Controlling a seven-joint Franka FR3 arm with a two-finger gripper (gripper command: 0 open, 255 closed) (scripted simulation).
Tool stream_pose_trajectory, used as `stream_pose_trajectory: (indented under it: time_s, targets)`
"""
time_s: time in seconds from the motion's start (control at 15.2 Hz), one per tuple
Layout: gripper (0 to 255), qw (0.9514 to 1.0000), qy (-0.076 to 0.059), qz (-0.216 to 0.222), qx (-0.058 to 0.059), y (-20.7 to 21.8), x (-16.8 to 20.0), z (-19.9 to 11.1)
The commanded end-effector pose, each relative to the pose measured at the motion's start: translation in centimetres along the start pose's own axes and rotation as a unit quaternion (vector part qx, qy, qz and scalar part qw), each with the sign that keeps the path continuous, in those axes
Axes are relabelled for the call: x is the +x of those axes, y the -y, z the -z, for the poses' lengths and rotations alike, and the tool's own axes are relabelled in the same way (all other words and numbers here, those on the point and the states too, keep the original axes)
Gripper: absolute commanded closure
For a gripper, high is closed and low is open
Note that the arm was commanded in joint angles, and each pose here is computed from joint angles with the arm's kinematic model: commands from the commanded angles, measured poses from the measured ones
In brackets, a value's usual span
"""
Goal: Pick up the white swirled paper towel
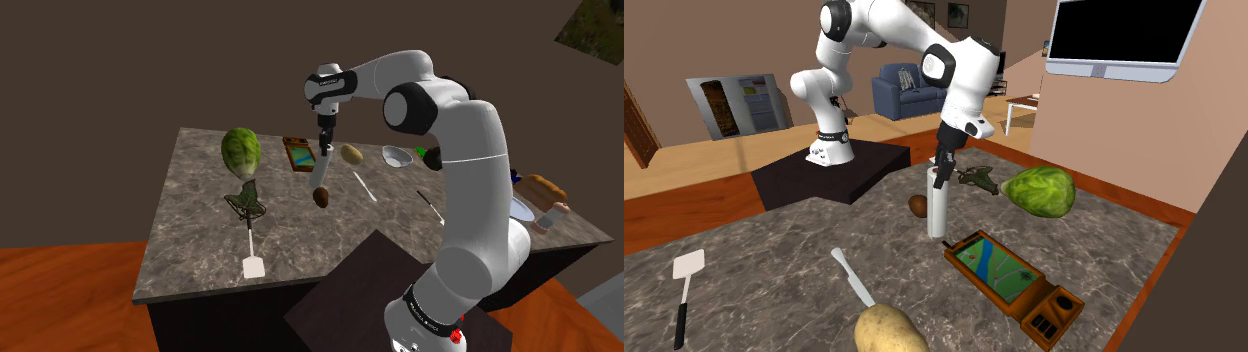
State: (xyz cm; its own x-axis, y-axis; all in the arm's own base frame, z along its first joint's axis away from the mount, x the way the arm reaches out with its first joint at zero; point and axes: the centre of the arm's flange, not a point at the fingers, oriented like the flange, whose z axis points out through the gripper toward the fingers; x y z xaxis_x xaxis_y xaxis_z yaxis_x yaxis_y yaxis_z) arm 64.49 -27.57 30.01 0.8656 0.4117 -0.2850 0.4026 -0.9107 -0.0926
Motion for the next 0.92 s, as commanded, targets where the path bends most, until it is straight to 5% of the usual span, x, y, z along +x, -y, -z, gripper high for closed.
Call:
stream_pose_trajectory:
  time_s: [0.0, 0.46, 0.86]
  targets:
    - [255, 1.0000, 0.000, 0.000, 0.000, 0.0, 0.0, 0.0]
    - [255, 1.0000, 0.000, 0.000, 0.000, 0.0, 0.0, 0.0]
    - [255, 1.0000, 0.000, 0.000, 0.000, 0.3, -0.9, 3.0]
